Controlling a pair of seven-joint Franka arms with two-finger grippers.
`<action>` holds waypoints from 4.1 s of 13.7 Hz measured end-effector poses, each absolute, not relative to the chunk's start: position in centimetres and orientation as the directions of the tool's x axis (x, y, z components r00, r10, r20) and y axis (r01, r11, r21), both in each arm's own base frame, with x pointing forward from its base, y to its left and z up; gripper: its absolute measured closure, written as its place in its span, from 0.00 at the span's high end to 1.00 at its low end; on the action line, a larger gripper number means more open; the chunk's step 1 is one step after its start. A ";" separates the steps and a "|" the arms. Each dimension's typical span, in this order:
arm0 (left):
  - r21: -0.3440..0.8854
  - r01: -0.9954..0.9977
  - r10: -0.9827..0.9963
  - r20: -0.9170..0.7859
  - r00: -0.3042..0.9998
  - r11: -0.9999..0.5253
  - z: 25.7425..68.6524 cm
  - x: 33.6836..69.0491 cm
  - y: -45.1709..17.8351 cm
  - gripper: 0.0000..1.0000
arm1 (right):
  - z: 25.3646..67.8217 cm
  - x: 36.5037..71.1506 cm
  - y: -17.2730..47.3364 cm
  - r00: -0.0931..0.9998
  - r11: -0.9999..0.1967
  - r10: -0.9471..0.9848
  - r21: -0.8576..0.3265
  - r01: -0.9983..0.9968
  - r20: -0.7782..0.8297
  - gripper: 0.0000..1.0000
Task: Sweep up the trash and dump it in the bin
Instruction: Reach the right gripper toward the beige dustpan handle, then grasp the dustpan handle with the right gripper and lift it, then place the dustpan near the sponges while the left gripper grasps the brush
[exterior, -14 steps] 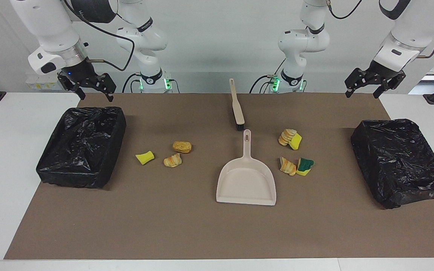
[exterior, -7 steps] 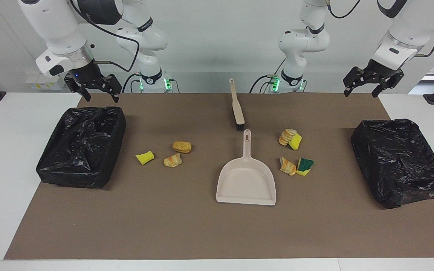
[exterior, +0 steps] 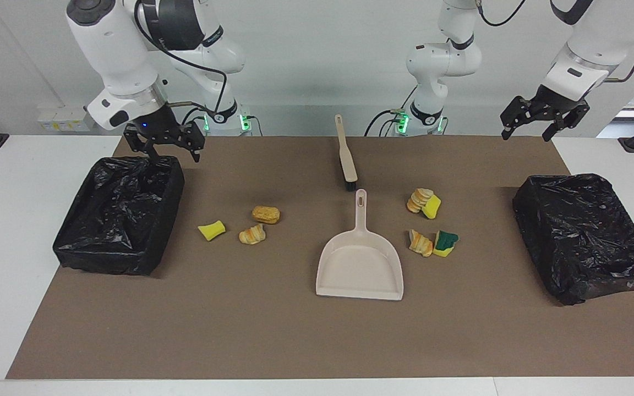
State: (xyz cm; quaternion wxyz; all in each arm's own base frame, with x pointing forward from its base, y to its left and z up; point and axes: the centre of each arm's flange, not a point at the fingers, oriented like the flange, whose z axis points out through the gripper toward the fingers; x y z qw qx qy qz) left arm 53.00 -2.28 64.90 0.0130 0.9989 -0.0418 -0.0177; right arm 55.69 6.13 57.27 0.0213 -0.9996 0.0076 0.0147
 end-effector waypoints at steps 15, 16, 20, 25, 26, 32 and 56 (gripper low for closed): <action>0.028 -0.086 -0.088 -0.052 0.995 -0.996 64.9 52.7 -2.4 1.00 | 49.5 59.0 32.9 0.970 -0.969 -0.234 -0.066 -0.238 -0.061 1.00; 0.028 -0.086 -0.088 -0.052 0.995 -0.996 64.9 52.7 -2.4 1.00 | 48.3 58.8 35.1 0.971 -0.969 -0.233 -0.072 -0.236 -0.051 1.00; 0.028 -0.085 -0.087 -0.052 0.995 -0.996 64.9 52.7 -2.4 1.00 | 43.2 57.7 42.2 0.978 -0.977 -0.209 -0.046 -0.209 -0.007 1.00; 0.028 -0.073 -0.074 -0.044 0.996 -0.997 65.3 52.5 -1.7 1.00 | 37.7 55.3 48.1 0.993 -0.994 -0.114 0.002 -0.114 0.040 1.00; 0.028 -0.070 -0.071 -0.041 0.997 -0.997 65.4 52.4 -1.5 1.00 | 36.9 54.8 49.0 0.994 -0.995 -0.096 0.005 -0.096 0.048 1.00; 0.028 -0.070 -0.071 -0.030 0.997 -0.997 66.0 52.1 -1.5 1.00 | 36.0 54.6 49.7 0.994 -0.997 -0.074 0.005 -0.075 0.075 0.90; 0.078 -0.175 -0.188 -0.221 0.957 -0.981 53.0 41.1 -18.8 1.00 | 44.6 62.9 29.8 0.813 -0.814 0.581 0.008 0.581 0.042 0.32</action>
